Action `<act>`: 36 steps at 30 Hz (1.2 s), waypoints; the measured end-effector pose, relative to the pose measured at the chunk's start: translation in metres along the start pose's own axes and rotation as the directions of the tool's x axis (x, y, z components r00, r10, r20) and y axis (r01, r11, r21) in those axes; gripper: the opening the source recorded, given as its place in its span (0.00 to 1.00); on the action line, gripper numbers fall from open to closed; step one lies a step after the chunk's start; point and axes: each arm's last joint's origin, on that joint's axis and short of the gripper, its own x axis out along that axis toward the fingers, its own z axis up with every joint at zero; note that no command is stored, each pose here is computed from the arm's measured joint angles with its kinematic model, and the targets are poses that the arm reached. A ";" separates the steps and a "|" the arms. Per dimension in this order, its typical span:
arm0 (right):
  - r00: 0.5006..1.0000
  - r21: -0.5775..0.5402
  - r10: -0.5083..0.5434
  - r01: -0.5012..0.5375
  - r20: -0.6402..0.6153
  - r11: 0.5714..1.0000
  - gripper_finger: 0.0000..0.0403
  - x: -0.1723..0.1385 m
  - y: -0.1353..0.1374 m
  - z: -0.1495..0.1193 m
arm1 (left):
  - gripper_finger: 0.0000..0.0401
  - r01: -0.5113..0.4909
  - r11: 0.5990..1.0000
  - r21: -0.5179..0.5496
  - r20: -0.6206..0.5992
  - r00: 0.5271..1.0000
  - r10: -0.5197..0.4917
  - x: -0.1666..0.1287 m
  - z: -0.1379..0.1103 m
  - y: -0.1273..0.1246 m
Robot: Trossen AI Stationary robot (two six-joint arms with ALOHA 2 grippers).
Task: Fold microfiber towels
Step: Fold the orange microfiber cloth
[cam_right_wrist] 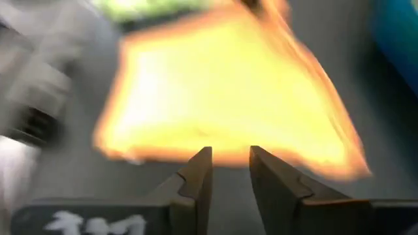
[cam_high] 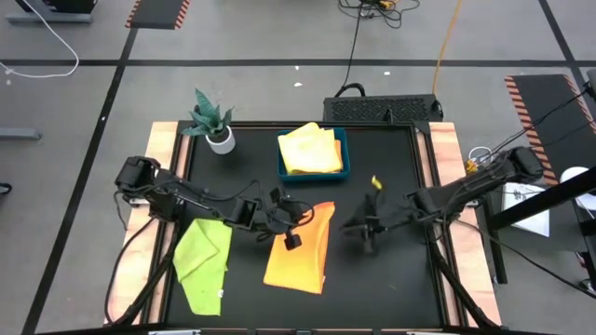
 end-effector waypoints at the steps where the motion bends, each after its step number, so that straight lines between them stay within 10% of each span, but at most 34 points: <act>1: 0.995 -0.040 0.053 -0.050 0.084 0.998 0.25 0.003 0.006 0.002 | 0.01 0.000 1.000 -0.001 0.002 1.000 0.000 0.000 0.000 0.000; 12: 0.950 -0.165 0.168 -0.127 0.264 0.978 0.27 0.089 0.024 -0.026 | 0.02 0.013 1.000 -0.013 0.050 0.999 -0.012 0.000 0.006 -0.001; 21: 0.992 -0.013 0.109 -0.108 0.069 0.994 0.27 0.135 -0.002 -0.063 | 0.02 0.015 1.000 -0.010 0.056 0.998 -0.014 0.000 0.006 -0.001; 36: 0.999 -0.047 0.043 -0.042 0.025 0.998 0.24 0.083 0.013 -0.044 | 0.01 0.031 0.995 0.090 0.057 0.998 -0.036 -0.004 0.004 -0.010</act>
